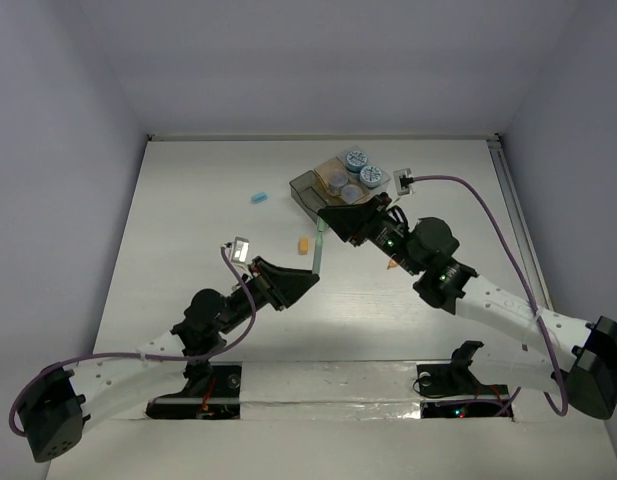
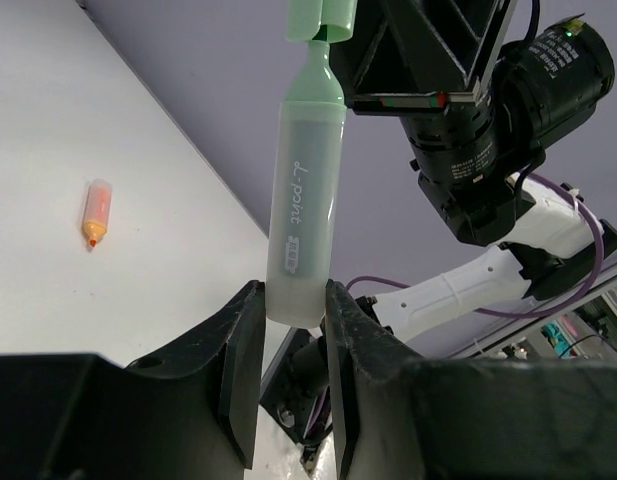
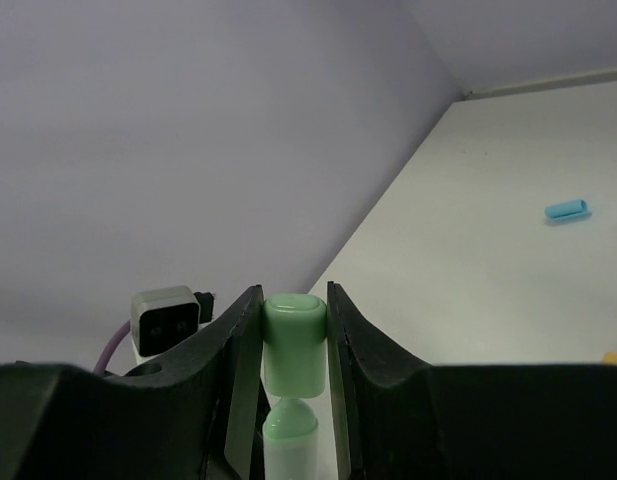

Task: Sort the stationery into containers
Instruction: Close the pen cap on the pen.

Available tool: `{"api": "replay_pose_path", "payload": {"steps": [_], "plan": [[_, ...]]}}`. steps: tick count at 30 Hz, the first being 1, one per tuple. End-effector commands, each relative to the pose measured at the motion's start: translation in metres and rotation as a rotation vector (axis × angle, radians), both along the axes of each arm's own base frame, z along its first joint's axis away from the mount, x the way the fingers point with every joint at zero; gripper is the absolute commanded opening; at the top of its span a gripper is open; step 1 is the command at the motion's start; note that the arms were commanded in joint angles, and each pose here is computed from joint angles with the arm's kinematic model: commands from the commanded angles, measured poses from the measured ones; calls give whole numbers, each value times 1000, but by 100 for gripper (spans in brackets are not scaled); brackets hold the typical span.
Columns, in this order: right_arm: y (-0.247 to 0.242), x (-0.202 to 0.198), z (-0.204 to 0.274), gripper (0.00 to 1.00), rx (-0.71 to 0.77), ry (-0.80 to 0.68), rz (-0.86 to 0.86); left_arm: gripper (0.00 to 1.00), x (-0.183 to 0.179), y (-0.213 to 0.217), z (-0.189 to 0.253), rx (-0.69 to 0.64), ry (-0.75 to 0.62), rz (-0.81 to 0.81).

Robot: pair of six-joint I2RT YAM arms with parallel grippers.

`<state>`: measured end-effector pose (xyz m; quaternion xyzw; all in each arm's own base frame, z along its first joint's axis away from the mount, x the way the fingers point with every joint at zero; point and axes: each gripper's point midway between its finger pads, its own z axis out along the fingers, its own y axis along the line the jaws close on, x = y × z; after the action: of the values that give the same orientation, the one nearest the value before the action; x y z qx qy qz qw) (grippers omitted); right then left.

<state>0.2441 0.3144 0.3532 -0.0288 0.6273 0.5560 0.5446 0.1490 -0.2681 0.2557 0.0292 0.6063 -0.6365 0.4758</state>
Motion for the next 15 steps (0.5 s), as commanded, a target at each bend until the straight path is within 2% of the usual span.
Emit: {"api": "replay_pose_path", "payload": {"steps": [1, 15], "plan": [[3, -7, 19, 0, 50, -71, 47, 0, -7, 4, 16, -65, -44, -26], [16, -32, 24, 0, 77, -159, 196, 0, -14, 15, 32, -129, -87, -34]]}}
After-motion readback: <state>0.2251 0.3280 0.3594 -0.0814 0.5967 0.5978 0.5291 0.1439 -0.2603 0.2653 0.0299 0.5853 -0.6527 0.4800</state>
